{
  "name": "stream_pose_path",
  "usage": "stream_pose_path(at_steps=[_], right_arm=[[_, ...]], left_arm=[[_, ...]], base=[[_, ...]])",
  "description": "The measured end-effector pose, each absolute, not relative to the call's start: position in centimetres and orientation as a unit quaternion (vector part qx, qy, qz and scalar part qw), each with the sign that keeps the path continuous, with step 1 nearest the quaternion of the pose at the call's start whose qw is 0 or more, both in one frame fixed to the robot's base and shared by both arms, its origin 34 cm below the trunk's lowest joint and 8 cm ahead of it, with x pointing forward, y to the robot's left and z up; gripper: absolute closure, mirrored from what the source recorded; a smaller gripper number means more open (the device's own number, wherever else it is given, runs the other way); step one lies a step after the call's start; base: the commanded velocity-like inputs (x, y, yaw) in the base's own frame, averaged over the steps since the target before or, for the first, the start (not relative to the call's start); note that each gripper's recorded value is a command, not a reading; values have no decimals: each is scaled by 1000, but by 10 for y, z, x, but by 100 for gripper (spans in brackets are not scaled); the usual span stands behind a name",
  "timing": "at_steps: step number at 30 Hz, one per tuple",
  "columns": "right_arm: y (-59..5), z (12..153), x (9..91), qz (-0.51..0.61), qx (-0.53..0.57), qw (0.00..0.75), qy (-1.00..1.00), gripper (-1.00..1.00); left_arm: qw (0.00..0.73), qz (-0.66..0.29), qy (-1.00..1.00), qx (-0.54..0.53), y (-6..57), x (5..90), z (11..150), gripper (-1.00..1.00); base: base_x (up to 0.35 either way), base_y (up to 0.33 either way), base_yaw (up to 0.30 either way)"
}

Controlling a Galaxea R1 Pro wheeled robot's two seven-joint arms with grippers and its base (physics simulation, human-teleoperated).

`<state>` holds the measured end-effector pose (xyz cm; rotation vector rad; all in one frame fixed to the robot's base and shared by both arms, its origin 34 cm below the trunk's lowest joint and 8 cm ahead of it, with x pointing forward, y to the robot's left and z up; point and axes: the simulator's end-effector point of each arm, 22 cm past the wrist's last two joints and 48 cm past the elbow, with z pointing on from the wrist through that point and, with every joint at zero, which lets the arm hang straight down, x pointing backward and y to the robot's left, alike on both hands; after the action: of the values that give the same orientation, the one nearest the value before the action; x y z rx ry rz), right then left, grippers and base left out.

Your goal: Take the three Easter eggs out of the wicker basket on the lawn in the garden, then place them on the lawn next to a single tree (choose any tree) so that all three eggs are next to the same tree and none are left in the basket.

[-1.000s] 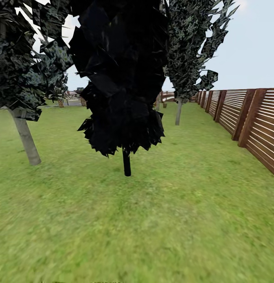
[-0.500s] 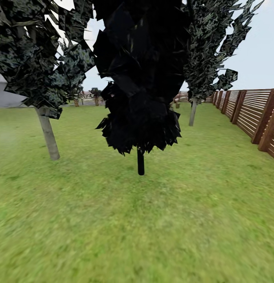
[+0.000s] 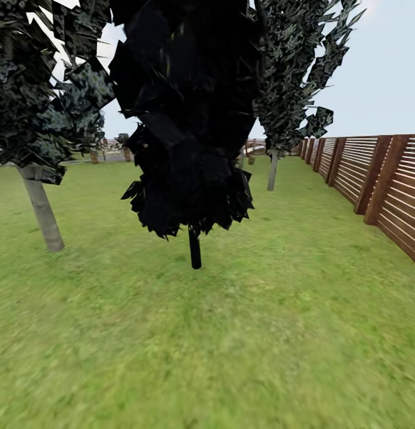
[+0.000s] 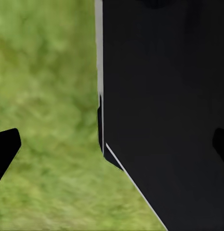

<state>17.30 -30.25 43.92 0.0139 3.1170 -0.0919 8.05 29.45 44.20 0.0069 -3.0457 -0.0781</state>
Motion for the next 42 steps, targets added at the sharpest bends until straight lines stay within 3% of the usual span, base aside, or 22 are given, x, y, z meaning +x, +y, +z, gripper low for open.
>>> stream_pose_path(at_steps=[9, 42], right_arm=[[-303, 439, 173, -30, 4, 12, 999, -100], [-303, 439, 174, -30, 5, 12, 999, -100]], left_arm=[[47, -26, -999, 2, 294, 81, 442, -100], [44, -27, -999, 2, 295, 84, 442, -100]], base=[[231, -199, -124], [253, -187, -293]])
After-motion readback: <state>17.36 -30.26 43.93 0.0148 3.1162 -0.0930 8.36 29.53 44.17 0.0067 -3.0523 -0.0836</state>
